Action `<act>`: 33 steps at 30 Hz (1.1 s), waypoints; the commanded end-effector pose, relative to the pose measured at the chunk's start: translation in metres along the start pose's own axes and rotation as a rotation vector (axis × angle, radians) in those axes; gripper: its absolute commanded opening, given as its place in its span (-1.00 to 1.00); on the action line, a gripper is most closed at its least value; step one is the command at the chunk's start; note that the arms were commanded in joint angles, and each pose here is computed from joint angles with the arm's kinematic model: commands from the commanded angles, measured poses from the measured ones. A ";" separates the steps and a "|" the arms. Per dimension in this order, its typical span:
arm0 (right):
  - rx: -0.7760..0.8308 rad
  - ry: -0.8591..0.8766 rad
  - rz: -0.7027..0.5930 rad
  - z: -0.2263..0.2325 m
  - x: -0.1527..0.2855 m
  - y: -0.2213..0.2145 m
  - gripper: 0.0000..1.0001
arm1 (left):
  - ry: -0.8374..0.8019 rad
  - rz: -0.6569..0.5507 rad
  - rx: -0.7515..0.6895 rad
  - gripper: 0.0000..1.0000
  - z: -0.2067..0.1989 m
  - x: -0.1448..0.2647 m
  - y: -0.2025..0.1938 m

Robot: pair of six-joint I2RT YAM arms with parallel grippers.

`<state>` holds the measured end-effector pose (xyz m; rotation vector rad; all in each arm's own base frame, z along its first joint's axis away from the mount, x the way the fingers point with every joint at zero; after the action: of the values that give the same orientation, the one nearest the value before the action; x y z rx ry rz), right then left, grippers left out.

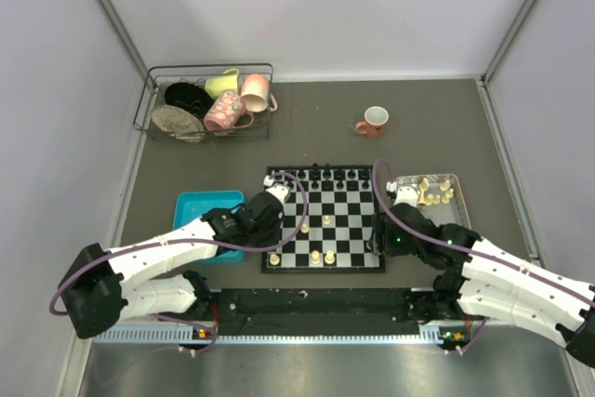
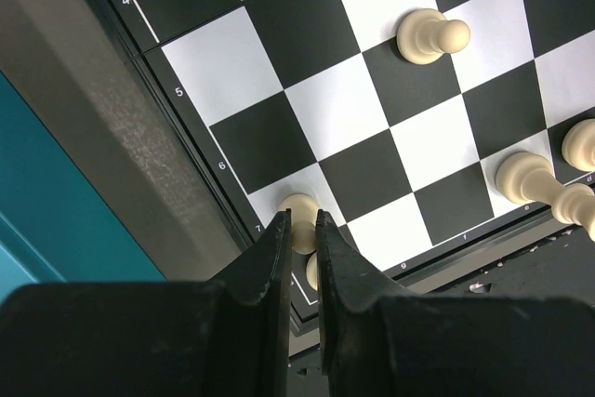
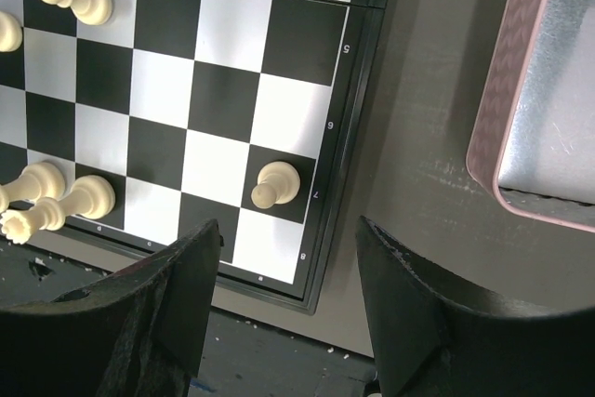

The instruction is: Set up the chess pieces on the board

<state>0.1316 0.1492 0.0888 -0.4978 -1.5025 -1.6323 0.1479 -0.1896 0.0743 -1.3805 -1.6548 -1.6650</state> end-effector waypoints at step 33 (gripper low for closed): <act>0.003 0.023 -0.034 0.009 0.004 0.011 0.21 | -0.043 -0.062 -0.005 -0.33 -0.011 0.005 0.017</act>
<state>0.1316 0.1490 0.0883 -0.5004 -1.5039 -1.6296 0.1488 -0.1907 0.0752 -1.3847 -1.6603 -1.6716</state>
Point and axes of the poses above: each gripper's point midway between its finger pads, its own x axis back along the fingers, its own z axis along the line the jaws close on, y = z × x, the point moved 2 cm from there along x, back along the fingers, and after that the axes turned 4 degrees about x, right-handed, at the moved point
